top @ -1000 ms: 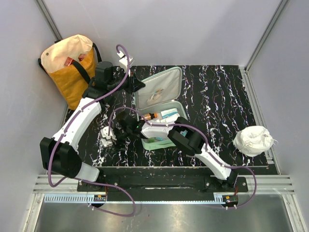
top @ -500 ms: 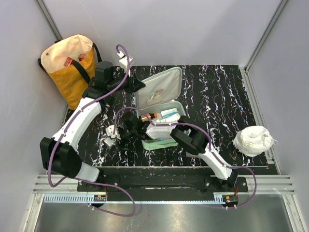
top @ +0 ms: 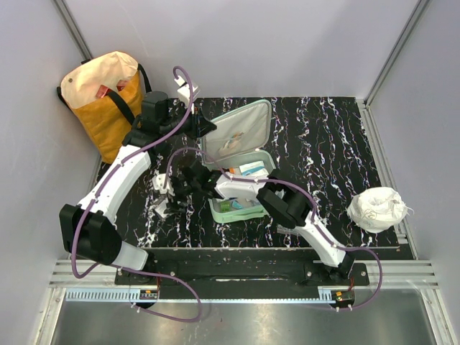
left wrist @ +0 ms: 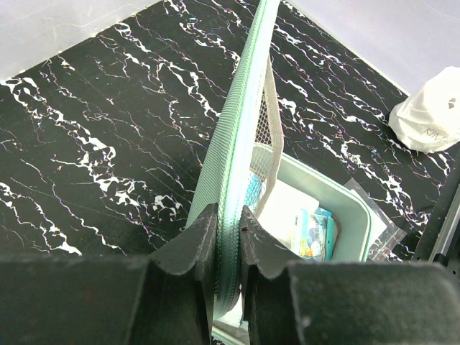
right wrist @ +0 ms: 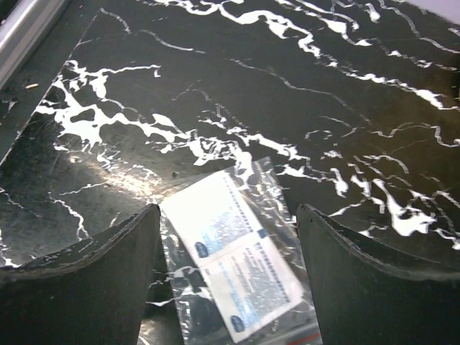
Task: Organize the medicine kit
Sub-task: Adjust the medical item at the center of the board.
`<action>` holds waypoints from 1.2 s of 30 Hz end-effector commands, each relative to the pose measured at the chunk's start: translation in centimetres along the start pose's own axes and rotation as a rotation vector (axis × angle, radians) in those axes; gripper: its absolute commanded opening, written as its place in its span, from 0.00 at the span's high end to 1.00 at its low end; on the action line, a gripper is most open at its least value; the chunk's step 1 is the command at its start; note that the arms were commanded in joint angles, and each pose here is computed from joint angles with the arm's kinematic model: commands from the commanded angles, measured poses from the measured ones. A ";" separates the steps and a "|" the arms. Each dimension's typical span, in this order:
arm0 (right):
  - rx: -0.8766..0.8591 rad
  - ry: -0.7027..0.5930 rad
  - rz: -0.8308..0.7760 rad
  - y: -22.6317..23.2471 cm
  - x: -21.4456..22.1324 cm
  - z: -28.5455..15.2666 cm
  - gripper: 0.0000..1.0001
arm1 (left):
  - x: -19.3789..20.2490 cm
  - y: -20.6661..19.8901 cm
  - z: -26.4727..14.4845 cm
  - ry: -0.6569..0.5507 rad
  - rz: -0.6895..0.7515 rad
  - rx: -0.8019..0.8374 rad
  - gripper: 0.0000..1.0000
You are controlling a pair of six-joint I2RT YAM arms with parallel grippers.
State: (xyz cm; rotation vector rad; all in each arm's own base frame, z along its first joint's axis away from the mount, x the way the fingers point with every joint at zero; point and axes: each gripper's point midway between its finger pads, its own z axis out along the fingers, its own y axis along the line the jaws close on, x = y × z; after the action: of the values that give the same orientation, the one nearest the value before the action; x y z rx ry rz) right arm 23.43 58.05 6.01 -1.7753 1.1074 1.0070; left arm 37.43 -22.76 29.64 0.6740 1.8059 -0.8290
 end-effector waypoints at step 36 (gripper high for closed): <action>0.174 0.286 0.389 3.4 4.0 -5.4 0.22 | 0.1 -1.4 -0.8 0.021 -0.014 0.046 0.88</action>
State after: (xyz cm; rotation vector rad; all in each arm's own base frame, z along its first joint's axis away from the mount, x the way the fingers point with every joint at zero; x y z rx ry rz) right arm 23.86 50.73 2.34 -1.7240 1.6516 0.9059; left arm 36.99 -22.82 29.67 0.7007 1.8003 -0.8354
